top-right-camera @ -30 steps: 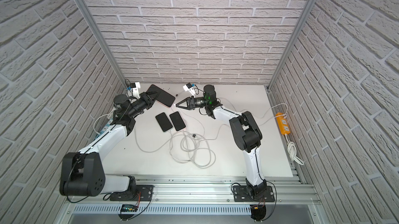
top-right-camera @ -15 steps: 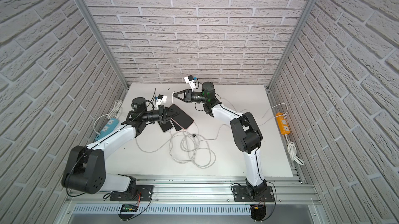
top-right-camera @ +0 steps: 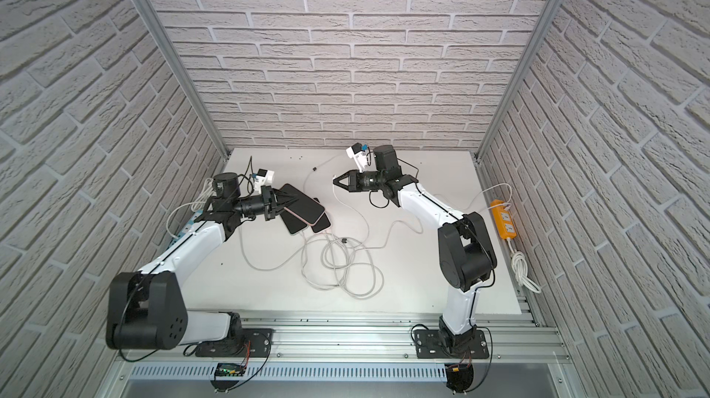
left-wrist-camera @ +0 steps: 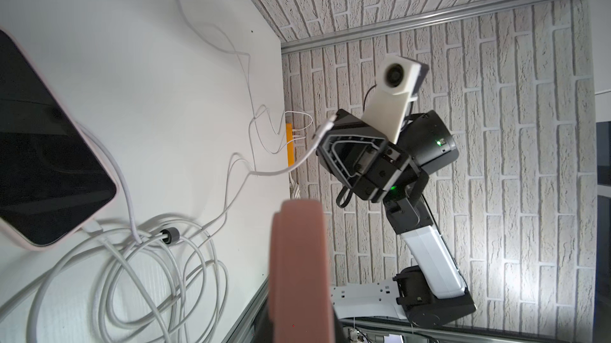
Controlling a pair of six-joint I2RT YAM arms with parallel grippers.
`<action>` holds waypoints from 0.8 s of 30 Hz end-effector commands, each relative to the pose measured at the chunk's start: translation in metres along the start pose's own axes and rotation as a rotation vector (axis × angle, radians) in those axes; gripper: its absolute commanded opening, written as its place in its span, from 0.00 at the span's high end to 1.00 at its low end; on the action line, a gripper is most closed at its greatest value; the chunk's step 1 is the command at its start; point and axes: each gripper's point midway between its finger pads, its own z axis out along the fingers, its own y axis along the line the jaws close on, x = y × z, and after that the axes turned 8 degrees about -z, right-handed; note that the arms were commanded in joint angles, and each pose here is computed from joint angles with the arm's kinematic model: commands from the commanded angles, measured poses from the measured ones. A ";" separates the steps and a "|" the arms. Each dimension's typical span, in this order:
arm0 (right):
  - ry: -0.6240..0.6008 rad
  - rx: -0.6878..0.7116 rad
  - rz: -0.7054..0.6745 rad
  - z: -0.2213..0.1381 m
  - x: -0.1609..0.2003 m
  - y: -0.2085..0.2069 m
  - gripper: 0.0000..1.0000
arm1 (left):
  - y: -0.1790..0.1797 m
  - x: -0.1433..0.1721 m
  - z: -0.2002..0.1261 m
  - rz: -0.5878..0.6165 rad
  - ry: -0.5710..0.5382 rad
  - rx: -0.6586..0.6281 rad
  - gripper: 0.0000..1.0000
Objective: Plug the charging cable into the phone
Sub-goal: Place the charging cable at the center of the board.
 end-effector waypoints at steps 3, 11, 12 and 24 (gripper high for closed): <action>0.245 0.302 -0.066 -0.030 0.061 -0.038 0.97 | 0.006 0.012 -0.014 0.043 -0.021 -0.007 1.00; 0.456 0.674 -0.038 -0.042 0.094 -0.111 0.67 | 0.030 0.010 -0.016 0.010 -0.060 -0.051 1.00; 0.396 0.715 -0.026 -0.042 0.084 -0.116 0.54 | 0.031 0.008 -0.017 0.008 -0.065 -0.054 1.00; 0.452 0.751 -0.080 0.004 0.082 -0.129 0.38 | 0.036 0.006 -0.032 0.009 -0.113 -0.106 1.00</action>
